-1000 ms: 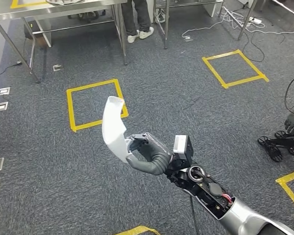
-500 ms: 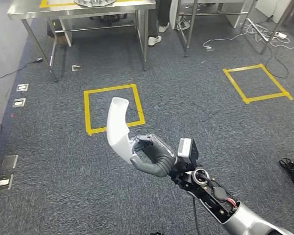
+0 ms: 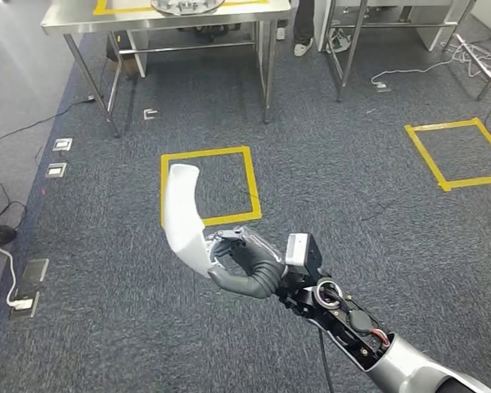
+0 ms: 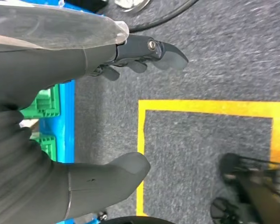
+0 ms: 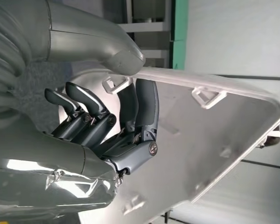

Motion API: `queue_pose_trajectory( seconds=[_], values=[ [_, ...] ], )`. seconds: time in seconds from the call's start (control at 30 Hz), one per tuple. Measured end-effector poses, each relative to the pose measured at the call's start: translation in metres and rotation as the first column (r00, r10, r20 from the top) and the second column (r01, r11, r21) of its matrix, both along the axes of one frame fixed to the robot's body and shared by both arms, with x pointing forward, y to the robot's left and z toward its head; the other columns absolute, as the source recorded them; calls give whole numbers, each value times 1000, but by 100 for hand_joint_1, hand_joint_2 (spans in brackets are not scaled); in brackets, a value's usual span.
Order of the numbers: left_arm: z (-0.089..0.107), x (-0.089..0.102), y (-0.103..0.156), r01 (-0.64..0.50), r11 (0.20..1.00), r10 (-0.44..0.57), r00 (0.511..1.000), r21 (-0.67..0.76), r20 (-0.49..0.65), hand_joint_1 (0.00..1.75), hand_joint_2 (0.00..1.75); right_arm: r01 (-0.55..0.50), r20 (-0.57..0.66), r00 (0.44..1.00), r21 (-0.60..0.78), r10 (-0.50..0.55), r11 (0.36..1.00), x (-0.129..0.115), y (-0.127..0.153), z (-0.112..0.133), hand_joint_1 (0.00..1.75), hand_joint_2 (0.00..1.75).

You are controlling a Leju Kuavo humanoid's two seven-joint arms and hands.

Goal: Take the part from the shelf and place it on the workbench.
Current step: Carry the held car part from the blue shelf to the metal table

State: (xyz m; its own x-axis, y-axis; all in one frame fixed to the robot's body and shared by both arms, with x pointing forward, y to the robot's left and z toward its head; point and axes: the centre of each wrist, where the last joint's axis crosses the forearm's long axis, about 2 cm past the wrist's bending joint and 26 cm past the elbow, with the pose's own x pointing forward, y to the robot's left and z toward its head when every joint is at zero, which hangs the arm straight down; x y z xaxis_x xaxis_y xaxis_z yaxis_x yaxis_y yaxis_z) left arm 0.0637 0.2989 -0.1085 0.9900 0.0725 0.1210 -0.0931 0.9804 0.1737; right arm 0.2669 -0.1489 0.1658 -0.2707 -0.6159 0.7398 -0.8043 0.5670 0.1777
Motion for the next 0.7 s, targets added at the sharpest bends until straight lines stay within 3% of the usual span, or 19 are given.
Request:
queue_pose_trajectory(
  seconds=[0.7],
  values=[
    [0, 3, 1, 5, 1000, -5, 1000, -3, 10, 0, 175, 12, 0, 1000, 9, -12, 1000, -3, 1, 3, 175, 175]
  ],
)
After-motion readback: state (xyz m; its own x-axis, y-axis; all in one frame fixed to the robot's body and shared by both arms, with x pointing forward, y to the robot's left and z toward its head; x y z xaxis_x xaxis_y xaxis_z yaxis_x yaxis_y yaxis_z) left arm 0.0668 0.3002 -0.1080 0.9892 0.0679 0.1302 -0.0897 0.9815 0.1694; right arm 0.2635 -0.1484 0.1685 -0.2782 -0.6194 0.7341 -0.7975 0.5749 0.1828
